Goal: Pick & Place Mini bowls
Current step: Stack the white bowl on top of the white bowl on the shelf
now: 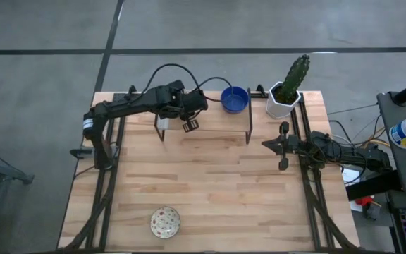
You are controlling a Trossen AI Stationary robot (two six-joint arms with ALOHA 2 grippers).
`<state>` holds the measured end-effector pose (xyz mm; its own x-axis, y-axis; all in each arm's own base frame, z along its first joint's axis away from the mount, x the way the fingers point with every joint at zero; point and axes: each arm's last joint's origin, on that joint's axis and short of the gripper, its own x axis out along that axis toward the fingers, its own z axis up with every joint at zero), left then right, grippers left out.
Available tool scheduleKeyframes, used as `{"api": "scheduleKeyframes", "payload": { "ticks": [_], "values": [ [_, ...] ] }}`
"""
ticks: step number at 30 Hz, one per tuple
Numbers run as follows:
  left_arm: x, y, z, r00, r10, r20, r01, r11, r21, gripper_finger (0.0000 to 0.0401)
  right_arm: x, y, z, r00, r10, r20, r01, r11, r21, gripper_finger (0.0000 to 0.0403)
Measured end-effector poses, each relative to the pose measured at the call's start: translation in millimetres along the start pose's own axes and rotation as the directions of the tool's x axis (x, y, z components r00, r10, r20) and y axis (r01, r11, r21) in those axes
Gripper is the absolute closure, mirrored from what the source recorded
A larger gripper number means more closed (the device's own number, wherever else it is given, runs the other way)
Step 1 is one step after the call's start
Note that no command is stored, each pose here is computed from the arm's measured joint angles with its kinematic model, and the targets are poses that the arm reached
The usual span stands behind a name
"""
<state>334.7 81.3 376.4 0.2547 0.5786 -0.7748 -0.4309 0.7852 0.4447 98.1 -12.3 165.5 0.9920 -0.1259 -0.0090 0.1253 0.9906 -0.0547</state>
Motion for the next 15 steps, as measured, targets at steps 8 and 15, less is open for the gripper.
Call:
{"api": "scheduleKeyframes", "payload": {
  "ticks": [8,15],
  "values": [
    [-30,-7,-12,0.996,-0.091,0.019,0.092,0.994,-0.063,0.0328,0,0,0,1.0,0.0,0.0,0.0,1.0,0.001,0.0394],
    [-55,-39,-22,0.969,-0.245,0.028,0.247,0.964,-0.096,0.0328,0,0,0,1.0,0.0,-0.001,0.0,1.0,0.0,0.0394]
  ]
}}
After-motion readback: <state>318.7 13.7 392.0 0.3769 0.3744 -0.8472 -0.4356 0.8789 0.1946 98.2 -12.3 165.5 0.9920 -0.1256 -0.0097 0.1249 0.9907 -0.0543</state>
